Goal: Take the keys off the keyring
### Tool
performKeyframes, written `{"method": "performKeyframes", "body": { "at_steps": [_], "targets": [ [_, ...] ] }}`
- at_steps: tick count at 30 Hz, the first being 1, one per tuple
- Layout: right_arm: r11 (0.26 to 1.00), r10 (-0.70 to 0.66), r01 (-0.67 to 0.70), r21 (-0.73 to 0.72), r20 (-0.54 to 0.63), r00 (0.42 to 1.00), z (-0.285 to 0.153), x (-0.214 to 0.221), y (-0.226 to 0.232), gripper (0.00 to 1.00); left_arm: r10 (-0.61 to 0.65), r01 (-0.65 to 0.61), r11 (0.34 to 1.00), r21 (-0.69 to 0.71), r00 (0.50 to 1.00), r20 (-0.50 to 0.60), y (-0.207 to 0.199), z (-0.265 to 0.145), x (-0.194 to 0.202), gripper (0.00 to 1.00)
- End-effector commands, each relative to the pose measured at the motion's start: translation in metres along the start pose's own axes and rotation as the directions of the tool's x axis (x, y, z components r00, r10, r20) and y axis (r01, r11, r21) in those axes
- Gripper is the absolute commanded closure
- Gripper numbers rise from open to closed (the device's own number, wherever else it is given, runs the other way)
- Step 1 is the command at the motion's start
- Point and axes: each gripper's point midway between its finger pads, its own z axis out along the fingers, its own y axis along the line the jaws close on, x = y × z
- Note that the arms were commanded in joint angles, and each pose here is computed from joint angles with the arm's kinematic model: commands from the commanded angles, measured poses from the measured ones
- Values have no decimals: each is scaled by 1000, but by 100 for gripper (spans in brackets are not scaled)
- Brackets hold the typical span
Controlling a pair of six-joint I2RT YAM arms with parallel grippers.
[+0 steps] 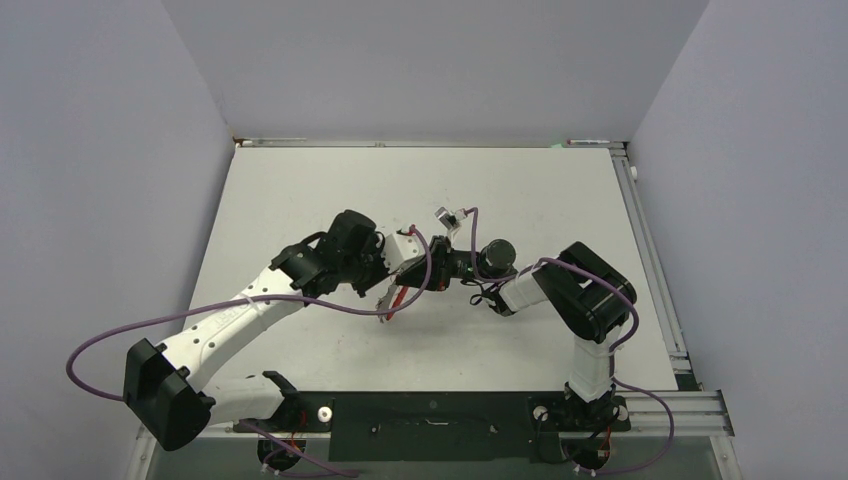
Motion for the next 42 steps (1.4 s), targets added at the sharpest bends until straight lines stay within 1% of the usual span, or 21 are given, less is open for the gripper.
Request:
{"method": "performKeyframes", "body": {
  "at_steps": [1, 5, 14, 19, 21, 24, 27, 29, 32, 37, 42],
  "targets": [
    [948, -276, 285, -140, 82, 958, 3, -25, 45, 95, 10, -11, 1000, 8, 994, 110, 2, -21, -33, 100],
    [953, -272, 280, -116, 76, 959, 3, -26, 38, 95, 23, -32, 997, 68, 992, 122, -8, -26, -37, 100],
    [952, -269, 277, -130, 75, 960, 4, -31, 41, 95, 38, -45, 992, 122, 997, 60, -17, -23, -25, 100],
    [947, -286, 289, -139, 46, 957, 5, -32, 37, 94, 50, -53, 987, 151, 998, 23, -22, -25, -20, 100],
    [947, -290, 293, -130, 40, 956, 3, -34, 34, 90, 42, -43, 985, 167, 999, 8, -25, -26, -19, 100],
    [948, -296, 298, -116, 32, 955, 1, -37, 30, 81, 24, -20, 983, 182, 1000, -19, -27, -26, -16, 100],
    [948, -301, 302, -101, 28, 953, -2, -41, 26, 62, 1, 8, 981, 194, 999, -48, -29, -26, -14, 100],
    [948, -304, 305, -90, 27, 952, -5, -44, 24, 54, -19, 32, 979, 201, 998, -66, -30, -26, -13, 100],
    [947, -314, 314, -70, 23, 949, -10, -49, 21, 50, -53, 69, 975, 210, 995, -82, -33, -25, -14, 100],
    [944, -329, 330, -33, 10, 944, -23, -56, 16, 47, -117, 141, 967, 213, 986, -122, -34, -24, -15, 100],
    [941, -338, 338, -31, -18, 941, -37, -58, 19, 45, -227, 263, 941, 211, 957, -178, -39, -21, -14, 100]
  ]
}}
